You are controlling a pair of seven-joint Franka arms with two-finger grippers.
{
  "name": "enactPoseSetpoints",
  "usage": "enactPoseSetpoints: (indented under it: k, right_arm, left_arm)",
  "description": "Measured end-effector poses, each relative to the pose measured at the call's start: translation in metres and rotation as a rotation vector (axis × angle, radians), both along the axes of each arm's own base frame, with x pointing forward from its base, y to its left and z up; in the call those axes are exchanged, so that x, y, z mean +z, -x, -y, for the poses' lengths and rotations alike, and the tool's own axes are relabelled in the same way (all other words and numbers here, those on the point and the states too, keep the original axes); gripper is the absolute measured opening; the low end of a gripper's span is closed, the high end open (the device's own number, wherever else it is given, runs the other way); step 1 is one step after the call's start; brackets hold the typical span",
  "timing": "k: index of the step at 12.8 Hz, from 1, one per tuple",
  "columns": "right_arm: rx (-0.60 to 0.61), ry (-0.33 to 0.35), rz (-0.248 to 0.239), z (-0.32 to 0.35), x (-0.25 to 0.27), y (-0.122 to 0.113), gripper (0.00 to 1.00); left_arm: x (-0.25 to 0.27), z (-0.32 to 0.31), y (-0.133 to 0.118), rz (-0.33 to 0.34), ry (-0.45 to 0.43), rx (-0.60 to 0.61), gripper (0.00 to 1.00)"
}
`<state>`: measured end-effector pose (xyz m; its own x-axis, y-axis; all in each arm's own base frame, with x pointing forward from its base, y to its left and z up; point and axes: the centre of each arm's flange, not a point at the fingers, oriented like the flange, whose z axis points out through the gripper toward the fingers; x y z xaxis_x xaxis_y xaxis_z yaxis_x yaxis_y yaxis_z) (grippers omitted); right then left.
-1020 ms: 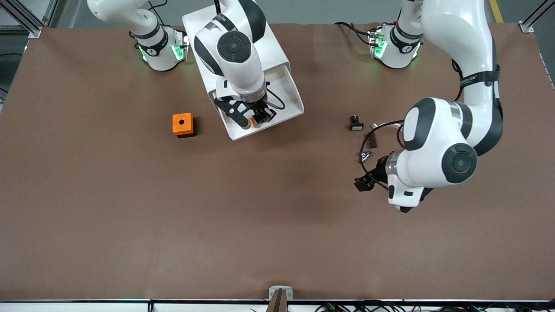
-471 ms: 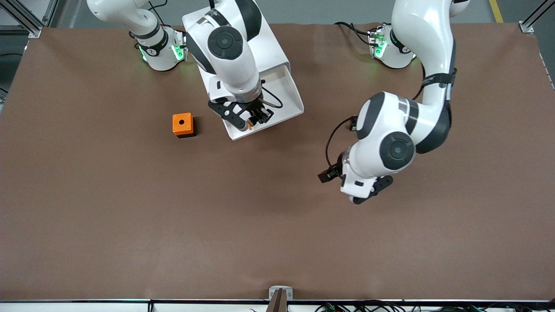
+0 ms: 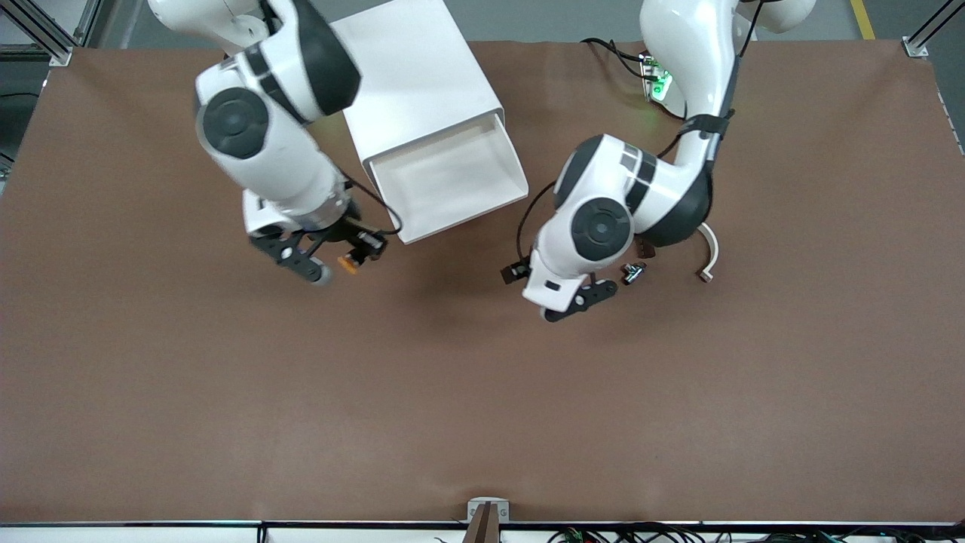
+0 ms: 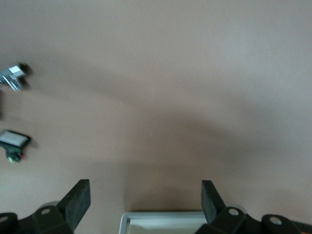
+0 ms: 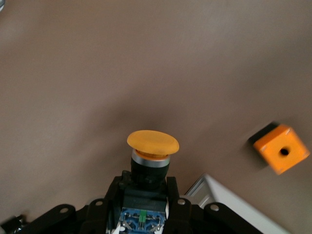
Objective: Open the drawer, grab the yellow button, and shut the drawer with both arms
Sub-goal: 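Lift the button out with the right gripper while the left gripper approaches the drawer, then push the drawer shut with the left gripper while the right gripper carries the button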
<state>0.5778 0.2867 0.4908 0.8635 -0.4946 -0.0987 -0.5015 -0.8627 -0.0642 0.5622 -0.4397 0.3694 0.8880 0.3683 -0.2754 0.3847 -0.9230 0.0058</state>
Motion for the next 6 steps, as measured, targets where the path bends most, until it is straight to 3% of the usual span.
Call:
enactPoseSetpoints:
  k: [6]
  right_arm:
    - [0.216, -0.013, -0.035, 0.192, -0.027, -0.057, 0.40]
  left_arm:
    - [-0.008, 0.080, 0.072, -0.023, -0.049, 0.010, 1.00]
